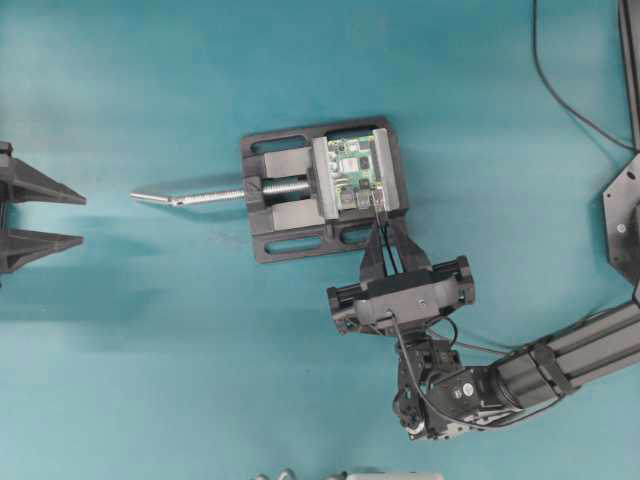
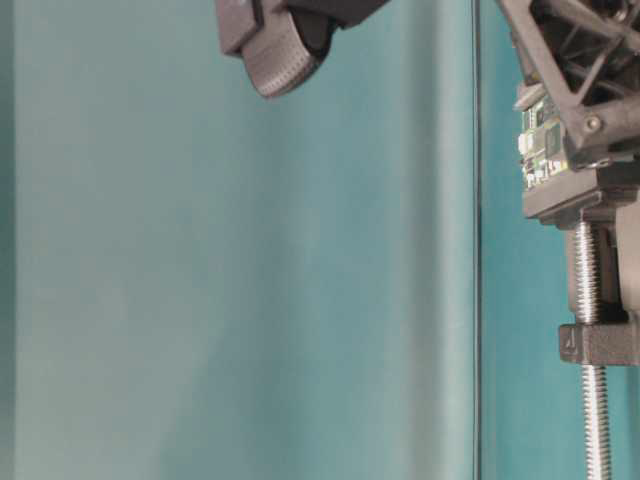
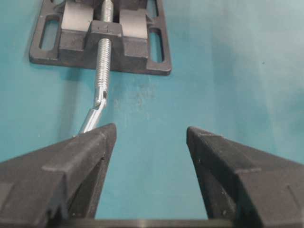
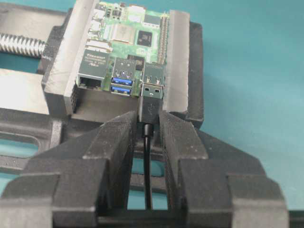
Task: Insert the USB into the fixed PCB.
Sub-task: 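Push the USB plug forward into the port with the right gripper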
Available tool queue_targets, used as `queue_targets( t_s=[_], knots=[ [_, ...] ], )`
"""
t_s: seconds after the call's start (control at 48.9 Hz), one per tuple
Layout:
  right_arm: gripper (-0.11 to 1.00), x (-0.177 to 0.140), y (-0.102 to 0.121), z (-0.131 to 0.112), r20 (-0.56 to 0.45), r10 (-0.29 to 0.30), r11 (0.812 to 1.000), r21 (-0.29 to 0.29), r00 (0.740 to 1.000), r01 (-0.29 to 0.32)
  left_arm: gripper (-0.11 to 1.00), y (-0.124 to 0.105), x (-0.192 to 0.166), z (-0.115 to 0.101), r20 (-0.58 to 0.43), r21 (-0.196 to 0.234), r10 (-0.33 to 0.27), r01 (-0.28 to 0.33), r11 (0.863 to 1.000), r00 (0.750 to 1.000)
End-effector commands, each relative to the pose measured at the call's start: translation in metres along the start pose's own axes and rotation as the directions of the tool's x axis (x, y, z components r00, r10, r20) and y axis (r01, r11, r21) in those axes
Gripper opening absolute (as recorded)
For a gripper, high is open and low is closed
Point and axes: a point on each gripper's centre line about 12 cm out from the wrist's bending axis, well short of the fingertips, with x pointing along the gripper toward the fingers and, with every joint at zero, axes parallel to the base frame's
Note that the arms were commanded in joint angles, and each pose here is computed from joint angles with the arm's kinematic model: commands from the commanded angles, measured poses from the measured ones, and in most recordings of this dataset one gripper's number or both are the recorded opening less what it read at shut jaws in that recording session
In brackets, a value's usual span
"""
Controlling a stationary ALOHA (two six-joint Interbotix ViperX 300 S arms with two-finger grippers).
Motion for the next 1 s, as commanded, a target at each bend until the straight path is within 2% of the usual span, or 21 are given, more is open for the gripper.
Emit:
queue_targets(
  t_s=[0.0, 0.982],
  knots=[
    [0.20, 0.006, 0.003, 0.013, -0.001, -0.017, 0.999, 0.040, 1.000, 0.018, 0.78, -0.001, 0.001, 0.005, 0.012, -0.009, -0.004, 0.004, 1.000, 1.000],
    [0.20, 0.029, 0.005, 0.015, 0.002, -0.060, 0.997, 0.042, 0.998, 0.060, 0.78, -0.001, 0.001, 0.006, 0.013, -0.009, -0.004, 0.004, 1.000, 1.000]
  ],
)
